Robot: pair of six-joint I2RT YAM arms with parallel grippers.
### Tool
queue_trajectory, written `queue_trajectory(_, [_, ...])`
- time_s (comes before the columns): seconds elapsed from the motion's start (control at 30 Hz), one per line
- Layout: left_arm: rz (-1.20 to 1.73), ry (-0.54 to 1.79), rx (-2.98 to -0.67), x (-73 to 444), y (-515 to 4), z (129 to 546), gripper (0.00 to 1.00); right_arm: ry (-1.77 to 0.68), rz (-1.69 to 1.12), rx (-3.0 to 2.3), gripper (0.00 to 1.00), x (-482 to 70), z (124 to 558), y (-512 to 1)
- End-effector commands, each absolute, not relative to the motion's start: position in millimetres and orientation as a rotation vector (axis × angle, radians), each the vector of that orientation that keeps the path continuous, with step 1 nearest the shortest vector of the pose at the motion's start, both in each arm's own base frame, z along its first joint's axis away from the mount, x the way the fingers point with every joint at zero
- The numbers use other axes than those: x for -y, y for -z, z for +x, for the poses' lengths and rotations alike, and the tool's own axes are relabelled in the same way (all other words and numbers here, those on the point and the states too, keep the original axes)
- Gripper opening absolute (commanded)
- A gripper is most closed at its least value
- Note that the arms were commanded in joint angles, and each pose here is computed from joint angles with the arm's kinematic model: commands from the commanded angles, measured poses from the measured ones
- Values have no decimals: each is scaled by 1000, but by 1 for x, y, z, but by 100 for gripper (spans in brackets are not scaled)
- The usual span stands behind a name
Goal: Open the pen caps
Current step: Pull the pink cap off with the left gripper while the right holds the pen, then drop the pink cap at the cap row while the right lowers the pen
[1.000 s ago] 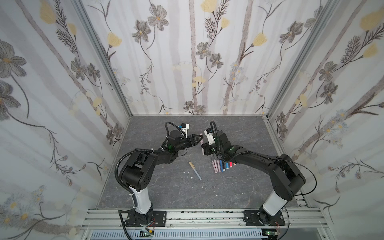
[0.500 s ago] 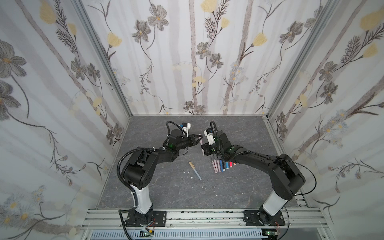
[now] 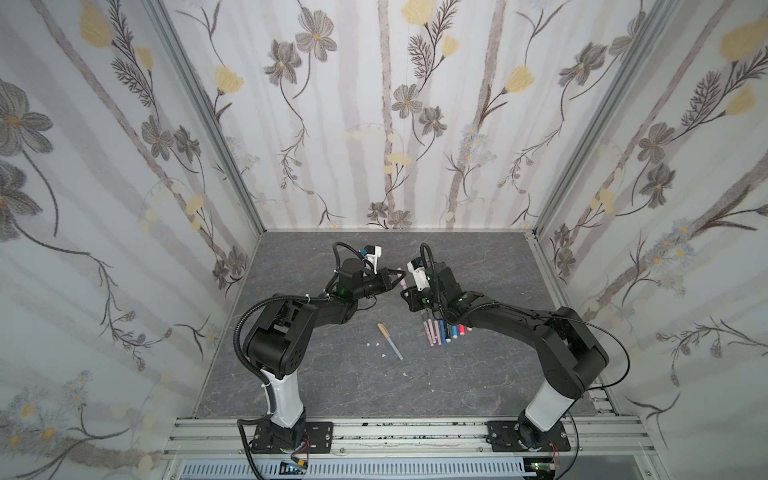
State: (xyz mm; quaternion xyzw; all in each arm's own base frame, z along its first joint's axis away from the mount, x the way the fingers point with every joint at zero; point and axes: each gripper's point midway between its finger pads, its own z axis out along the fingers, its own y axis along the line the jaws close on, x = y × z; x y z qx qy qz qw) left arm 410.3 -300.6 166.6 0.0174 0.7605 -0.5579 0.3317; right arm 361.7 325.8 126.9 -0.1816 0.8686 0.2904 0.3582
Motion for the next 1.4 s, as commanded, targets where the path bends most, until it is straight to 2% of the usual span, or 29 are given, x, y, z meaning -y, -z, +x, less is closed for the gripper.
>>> queue_trajectory(0.0, [69,1512,-1923,303,-187,409,0,-785,-463,-2191,19,-332,366,-136])
queue_trajectory(0.03, [69,1512,-1921,303,-187,409,0,-785,-461,-2188,17,-332,367,-137])
queue_trajectory(0.17, [70,1494,-1931,301,-185,407,0,-790,-456,-2173,0,-333,367,-141])
queue_trajectory(0.37, [56,1369,-1982,287,-174,423,0,-757,-474,-2197,0,-329,355,-136])
queue_trajectory(0.77, [11,1125,-1953,228,-200,506,0,-704,-507,-2290,0,-328,297,-104])
queue_trajectory(0.97, [-44,996,-2002,185,-198,507,0,-607,-435,-2339,0,-310,297,-97])
queue_trajectory(1.1, [-101,848,-2112,151,-173,503,0,-493,-417,-2431,0,-299,298,-72])
queue_trajectory(1.37, [-272,743,-2260,103,-118,502,0,-339,-371,-2572,0,-287,300,-33])
